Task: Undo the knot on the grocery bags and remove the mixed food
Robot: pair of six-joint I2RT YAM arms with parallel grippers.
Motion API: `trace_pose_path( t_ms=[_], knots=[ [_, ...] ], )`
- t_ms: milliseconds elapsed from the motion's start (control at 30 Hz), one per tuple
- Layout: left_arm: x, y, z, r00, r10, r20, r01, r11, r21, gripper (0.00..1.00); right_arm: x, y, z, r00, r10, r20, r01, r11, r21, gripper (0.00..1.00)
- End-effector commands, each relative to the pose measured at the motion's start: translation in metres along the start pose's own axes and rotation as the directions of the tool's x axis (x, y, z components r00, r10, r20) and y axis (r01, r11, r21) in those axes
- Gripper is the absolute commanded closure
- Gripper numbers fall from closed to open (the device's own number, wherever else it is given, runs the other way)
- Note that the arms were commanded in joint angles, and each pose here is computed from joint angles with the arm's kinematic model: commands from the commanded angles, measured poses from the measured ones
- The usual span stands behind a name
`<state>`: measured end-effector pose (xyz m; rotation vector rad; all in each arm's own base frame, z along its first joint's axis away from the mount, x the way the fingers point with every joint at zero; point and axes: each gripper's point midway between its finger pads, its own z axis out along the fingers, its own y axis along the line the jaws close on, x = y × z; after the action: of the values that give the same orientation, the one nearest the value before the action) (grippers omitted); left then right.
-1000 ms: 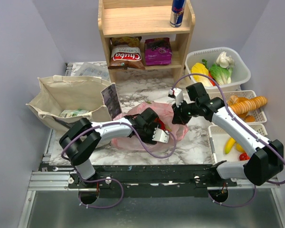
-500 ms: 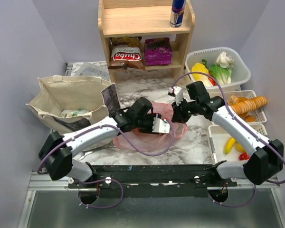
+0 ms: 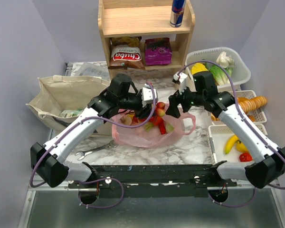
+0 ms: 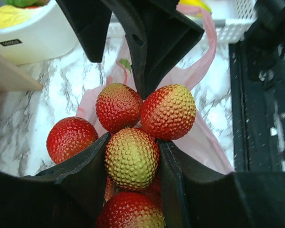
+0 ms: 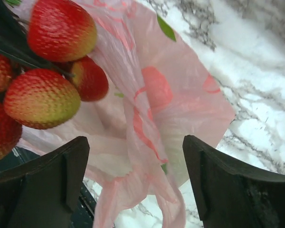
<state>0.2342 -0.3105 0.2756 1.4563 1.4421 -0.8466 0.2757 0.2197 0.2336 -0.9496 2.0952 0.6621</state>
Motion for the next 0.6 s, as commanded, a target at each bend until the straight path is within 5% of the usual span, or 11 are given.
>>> trace_pose_path(
  t_ms=[0,300,567],
  knots=[
    [-0.053,-0.005,-0.007,0.981,-0.141,0.137,0.136,0.990,0.041,1.00,-0.036,0.019,-0.032,0.987,-0.107,0.120,0.112,0.993,-0.034,0.12],
    [-0.108,0.002,-0.017,0.925,-0.283,0.252,0.276,0.959,0.065,1.00,-0.049,0.064,-0.075,0.918,-0.262,0.299,0.312,0.941,-0.131,0.04],
    [-0.163,-0.026,-0.035,0.870,-0.353,0.344,0.258,0.921,0.291,1.00,-0.090,0.079,-0.076,0.813,-0.267,0.517,0.392,0.908,-0.147,0.00]
  ],
)
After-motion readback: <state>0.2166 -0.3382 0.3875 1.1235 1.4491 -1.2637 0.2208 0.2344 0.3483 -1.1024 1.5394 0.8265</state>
